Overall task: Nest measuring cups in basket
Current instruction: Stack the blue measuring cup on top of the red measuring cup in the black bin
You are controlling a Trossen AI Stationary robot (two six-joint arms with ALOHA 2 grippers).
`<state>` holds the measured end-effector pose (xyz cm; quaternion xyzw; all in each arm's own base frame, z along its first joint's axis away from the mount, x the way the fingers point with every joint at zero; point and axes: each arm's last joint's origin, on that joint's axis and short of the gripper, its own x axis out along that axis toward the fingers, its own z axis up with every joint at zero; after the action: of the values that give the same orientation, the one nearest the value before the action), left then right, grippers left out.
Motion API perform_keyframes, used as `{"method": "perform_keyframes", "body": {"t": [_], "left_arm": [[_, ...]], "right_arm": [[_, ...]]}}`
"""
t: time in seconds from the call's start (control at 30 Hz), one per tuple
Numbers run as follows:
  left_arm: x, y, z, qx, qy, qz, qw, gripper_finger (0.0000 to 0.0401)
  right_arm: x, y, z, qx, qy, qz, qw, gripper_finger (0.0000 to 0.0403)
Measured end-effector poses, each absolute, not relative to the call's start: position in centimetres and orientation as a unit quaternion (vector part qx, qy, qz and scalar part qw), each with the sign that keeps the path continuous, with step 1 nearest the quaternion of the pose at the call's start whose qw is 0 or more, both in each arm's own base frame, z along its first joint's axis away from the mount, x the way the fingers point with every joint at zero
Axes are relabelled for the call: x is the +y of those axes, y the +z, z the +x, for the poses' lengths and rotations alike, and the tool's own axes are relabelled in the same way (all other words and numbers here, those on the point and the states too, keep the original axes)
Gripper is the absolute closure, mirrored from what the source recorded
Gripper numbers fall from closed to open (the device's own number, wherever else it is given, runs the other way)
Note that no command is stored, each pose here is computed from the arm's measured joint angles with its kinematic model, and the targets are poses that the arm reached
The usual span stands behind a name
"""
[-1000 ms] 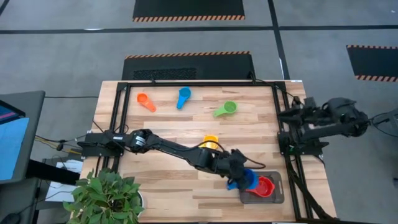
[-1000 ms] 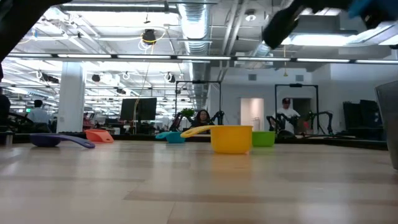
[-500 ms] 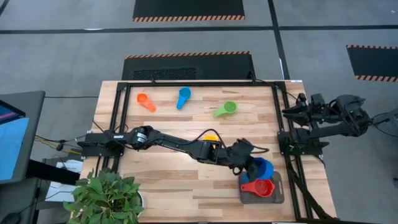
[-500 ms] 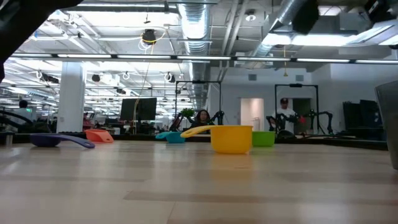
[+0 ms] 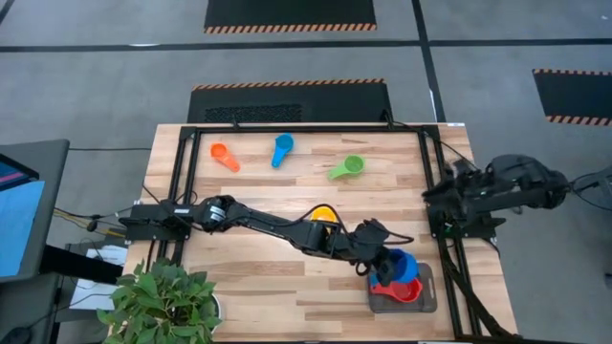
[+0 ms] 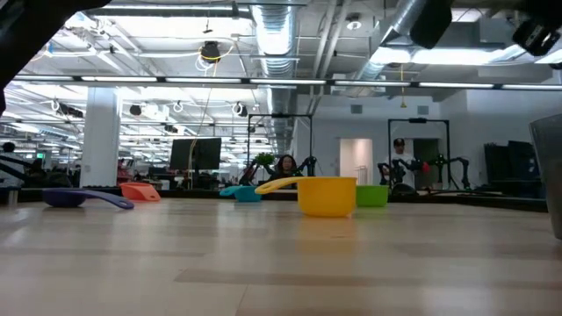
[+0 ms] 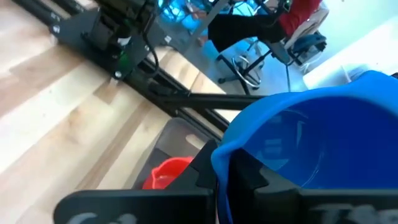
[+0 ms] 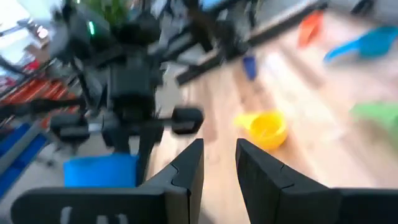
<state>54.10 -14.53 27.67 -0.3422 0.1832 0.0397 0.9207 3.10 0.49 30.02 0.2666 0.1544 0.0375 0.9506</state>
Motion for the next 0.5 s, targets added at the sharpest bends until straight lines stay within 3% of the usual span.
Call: {"method": "perform_keyframes", "body": {"t": [0.2, 0.5], "left_arm": [[-14.8, 27.8, 54.0, 0.176, 0.039, -0.307, 0.934, 0.0401], [-16.6, 24.3, 55.3, 0.168, 0.004, -0.307, 0.937, 0.0401]], "right_arm": [[1.0, 28.4, 5.6, 0.228, 0.035, 0.269, 0.935, 0.0285], [1.1, 28.8, 6.7, 0.218, 0.041, 0.255, 0.941, 0.0285]]}}
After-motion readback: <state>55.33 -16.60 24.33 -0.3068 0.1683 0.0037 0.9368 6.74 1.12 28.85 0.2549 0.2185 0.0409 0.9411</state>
